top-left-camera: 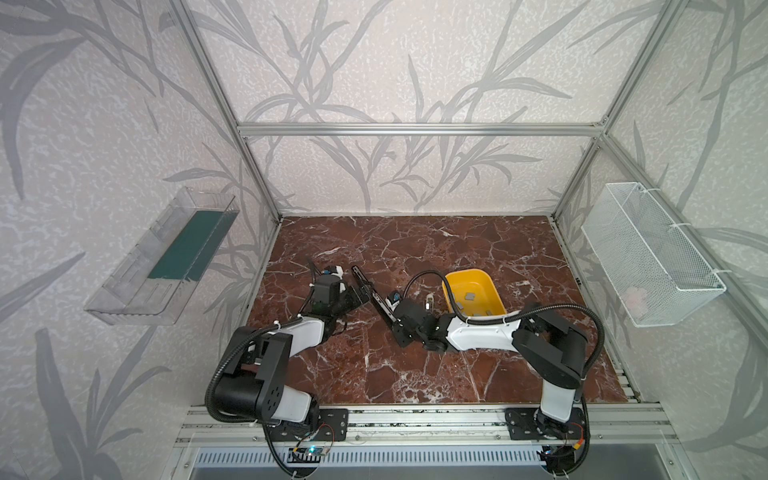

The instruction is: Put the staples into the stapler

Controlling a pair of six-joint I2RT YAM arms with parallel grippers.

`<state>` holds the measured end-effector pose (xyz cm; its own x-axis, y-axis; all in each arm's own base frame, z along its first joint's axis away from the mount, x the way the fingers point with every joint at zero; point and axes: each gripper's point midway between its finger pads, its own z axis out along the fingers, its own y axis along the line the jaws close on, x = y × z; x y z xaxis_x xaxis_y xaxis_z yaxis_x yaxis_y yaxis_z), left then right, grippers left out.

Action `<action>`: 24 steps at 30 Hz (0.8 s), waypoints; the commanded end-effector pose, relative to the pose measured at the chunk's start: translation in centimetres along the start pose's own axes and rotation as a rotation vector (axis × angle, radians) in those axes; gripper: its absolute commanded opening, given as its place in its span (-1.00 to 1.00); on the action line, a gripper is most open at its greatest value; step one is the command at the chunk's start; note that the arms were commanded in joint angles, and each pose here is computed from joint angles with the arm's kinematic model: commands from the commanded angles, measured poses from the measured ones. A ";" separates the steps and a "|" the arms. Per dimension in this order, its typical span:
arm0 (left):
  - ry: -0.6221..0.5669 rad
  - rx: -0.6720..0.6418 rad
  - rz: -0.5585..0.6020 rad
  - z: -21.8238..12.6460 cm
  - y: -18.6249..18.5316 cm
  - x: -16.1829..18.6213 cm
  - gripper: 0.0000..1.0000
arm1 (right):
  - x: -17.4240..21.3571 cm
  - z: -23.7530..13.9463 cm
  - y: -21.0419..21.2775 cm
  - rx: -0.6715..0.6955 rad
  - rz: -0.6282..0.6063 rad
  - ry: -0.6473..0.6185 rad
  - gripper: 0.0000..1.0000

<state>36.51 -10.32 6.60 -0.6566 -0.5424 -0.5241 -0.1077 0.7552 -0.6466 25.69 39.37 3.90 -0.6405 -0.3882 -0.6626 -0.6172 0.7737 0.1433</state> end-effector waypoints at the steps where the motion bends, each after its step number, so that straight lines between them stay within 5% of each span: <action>1: -0.053 0.023 -0.020 0.8 -0.6 -1.4 0.90 | -1.1 -0.9 1.8 -0.095 0.085 -0.024 -1.00; 24: -0.083 0.142 -0.044 3.9 -0.8 -4.4 0.77 | 1.3 -2.6 4.8 -0.224 -0.023 -0.051 -1.00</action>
<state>41.33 -9.32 5.49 -0.6065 -0.6140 -0.5052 -0.1032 0.6908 -0.7156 22.49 39.78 4.01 -0.6669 -0.3461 -0.6600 -0.6392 0.7209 0.2679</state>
